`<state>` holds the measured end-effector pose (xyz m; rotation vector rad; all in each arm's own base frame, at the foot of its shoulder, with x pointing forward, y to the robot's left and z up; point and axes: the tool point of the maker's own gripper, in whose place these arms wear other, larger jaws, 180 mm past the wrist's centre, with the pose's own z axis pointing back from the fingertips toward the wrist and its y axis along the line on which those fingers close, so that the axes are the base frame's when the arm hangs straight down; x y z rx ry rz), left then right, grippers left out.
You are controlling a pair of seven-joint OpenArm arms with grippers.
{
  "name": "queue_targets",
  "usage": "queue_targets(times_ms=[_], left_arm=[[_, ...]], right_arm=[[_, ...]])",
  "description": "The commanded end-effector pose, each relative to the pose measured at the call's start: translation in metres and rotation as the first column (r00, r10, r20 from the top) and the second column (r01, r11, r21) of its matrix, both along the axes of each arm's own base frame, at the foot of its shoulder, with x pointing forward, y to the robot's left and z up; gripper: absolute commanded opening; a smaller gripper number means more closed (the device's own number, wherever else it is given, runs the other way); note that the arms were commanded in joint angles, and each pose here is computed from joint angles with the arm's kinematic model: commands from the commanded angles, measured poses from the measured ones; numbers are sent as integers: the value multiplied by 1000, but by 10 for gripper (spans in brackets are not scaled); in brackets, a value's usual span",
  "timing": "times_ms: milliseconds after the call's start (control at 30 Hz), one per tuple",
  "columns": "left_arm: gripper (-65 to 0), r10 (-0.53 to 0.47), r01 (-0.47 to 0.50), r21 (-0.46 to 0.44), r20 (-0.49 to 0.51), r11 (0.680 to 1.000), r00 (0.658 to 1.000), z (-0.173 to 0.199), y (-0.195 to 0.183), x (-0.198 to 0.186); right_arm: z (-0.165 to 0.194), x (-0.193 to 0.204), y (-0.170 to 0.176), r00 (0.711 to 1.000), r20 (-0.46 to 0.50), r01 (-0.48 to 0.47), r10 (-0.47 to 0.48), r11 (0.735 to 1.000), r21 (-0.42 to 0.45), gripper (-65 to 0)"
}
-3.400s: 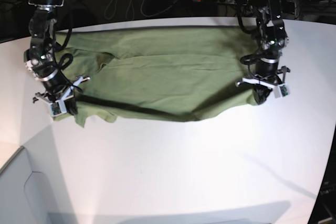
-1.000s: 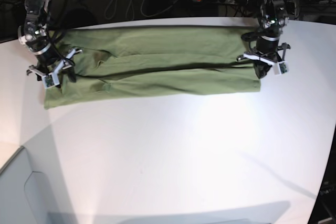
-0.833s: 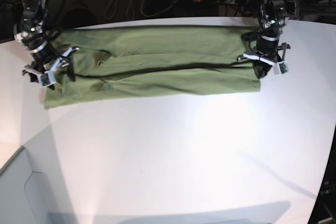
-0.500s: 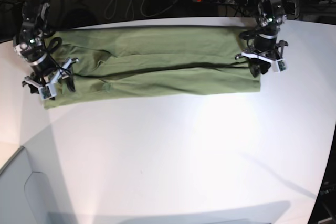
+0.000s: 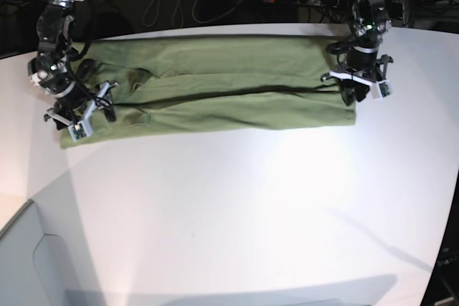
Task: Fold the T-shirt properly
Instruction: 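Lower the folded hem onto the shirt and open both grippers, then reposition the right gripper along the strip end and regrip the fabric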
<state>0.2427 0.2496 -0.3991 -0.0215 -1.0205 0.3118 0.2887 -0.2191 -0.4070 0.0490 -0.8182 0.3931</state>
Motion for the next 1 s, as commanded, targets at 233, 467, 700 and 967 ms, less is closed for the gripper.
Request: queue_targets(times_ms=[233,467,700,967], left_arm=[[-475,-1,1,16,34,1000,999,10,3,2],[-474,-3,2,15,34,1000,999,10,3,2],[-474,-4,4,18,34,1000,999,10,4,2],[-473,-5,4,19,35,1000,999,11,4,2]], right_arm=[[20,8,-6,998,67,-3,3,1000,-5,-650],[42,-12,1,993,117,-17,20,999,-32,-650],[31,-35,4,997,71,-32,35,999,-39,-650],[27,-43,-3,998,39,-49,51,996,-69,-562]])
